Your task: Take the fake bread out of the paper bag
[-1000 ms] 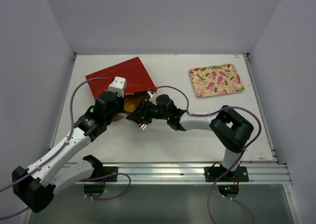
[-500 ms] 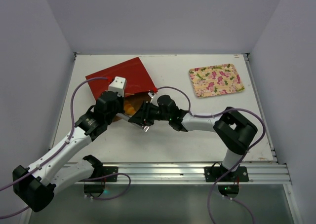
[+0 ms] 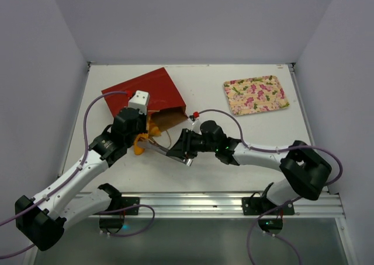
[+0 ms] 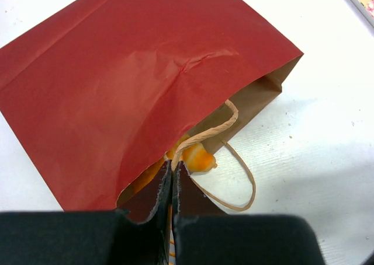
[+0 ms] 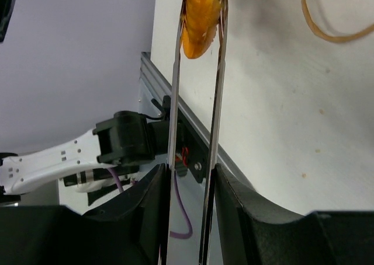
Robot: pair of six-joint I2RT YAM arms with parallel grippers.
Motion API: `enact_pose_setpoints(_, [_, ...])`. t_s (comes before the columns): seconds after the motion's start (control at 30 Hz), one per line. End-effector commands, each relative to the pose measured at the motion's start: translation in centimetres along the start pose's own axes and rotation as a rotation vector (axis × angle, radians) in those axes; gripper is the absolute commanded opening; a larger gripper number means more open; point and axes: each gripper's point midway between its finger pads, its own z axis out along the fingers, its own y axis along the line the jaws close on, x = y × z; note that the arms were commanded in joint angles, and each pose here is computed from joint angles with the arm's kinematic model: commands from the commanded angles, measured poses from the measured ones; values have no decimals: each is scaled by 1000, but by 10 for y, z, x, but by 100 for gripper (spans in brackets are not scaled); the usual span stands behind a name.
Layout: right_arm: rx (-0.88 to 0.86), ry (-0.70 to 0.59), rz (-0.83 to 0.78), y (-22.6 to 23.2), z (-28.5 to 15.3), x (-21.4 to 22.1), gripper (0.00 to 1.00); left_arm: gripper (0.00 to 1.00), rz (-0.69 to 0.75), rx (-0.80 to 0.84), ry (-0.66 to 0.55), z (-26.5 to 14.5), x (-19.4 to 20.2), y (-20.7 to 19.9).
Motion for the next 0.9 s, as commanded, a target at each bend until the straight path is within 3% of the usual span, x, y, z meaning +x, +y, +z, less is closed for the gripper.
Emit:
enact_pose_setpoints(0.0, [-30, -18, -85, 16, -24, 2, 31, 0, -38, -20, -57, -3, -17, 3])
enact_pose_setpoints(0.1, [-41, -23, -95, 16, -43, 12, 31, 0, -48, -17, -62, -5, -19, 3])
enact_pose_setpoints(0.6, [302, -82, -153, -35, -135, 33, 30, 0, -64, -17, -71, -6, -21, 5])
enact_pose_setpoints(0.87, [396, -159, -181, -43, -179, 32, 30, 0, -59, -12, -70, -7, -21, 4])
